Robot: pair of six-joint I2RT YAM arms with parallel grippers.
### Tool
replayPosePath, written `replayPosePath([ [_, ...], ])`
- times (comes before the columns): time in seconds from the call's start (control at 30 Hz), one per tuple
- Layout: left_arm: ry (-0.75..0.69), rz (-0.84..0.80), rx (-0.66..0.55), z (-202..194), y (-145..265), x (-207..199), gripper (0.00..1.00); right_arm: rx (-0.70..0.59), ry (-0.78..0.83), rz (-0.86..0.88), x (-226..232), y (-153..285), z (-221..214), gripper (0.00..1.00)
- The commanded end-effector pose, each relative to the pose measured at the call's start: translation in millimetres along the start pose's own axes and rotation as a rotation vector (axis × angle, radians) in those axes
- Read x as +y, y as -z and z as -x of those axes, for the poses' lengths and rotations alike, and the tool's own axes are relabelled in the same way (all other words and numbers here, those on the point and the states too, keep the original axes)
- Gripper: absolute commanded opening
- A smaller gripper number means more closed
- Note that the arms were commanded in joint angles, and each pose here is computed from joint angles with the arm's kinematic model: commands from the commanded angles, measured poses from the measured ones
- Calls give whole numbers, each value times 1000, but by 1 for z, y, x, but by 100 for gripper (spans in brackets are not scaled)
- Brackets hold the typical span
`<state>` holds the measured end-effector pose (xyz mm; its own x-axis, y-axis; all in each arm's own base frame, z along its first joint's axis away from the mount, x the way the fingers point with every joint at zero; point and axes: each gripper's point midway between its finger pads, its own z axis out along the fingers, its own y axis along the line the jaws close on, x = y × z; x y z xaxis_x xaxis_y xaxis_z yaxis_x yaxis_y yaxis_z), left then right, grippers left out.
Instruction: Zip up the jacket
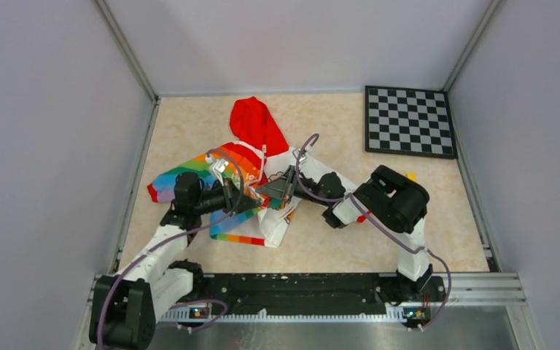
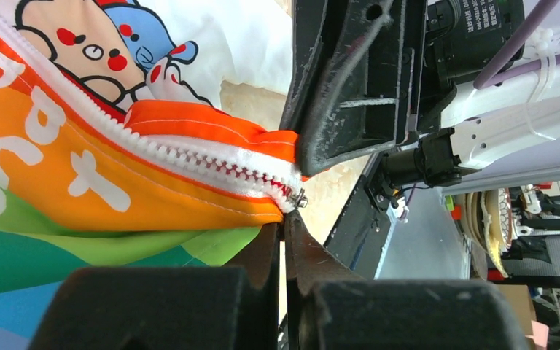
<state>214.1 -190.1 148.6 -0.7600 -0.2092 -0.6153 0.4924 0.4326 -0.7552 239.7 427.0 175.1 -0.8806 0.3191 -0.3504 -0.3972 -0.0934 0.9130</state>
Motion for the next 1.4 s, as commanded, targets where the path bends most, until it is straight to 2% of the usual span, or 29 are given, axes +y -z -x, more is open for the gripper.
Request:
replayPosePath([
  [0.0,9,-37,14,-2,2,-7,0,-48,177,197,59,21,14,18],
  [0.03,15,-44,16,-2,3,-7,0,-40,190,181,55,27,15,24],
  [0.1,24,-61,25,-3,5,-9,0,3,211,141,45,34,15,54],
  [0.13,31,-66,34,-4,6,-10,0,22,223,125,43,38,14,60],
  [0.2,45,-82,61,-5,6,-12,0,62,252,82,38,45,9,64],
  [0.27,67,-99,88,-6,8,-15,0,118,306,20,33,52,3,74],
  [0.47,78,-123,131,-2,11,-24,0,243,577,-271,9,88,-1,79],
  [0.57,95,-126,151,0,12,-26,0,213,835,-409,7,107,20,87],
  [0.63,107,-119,165,0,13,-25,0,199,1034,-411,17,112,25,89],
  [0.73,126,-112,189,1,13,-24,0,207,1501,-322,36,113,8,94],
  [0.8,133,-115,189,1,13,-23,0,165,1721,-238,53,106,-1,95],
  [1.0,146,-130,189,-1,12,-22,0,83,2126,-79,70,85,-28,84],
  [1.07,144,-133,189,-1,12,-23,0,36,2214,-83,72,75,-28,81],
  [1.3,148,-145,194,-1,13,-26,0,-182,2381,-135,75,53,-26,61],
  [1.37,146,-148,193,-1,13,-27,0,-192,2418,-153,69,49,-28,56],
])
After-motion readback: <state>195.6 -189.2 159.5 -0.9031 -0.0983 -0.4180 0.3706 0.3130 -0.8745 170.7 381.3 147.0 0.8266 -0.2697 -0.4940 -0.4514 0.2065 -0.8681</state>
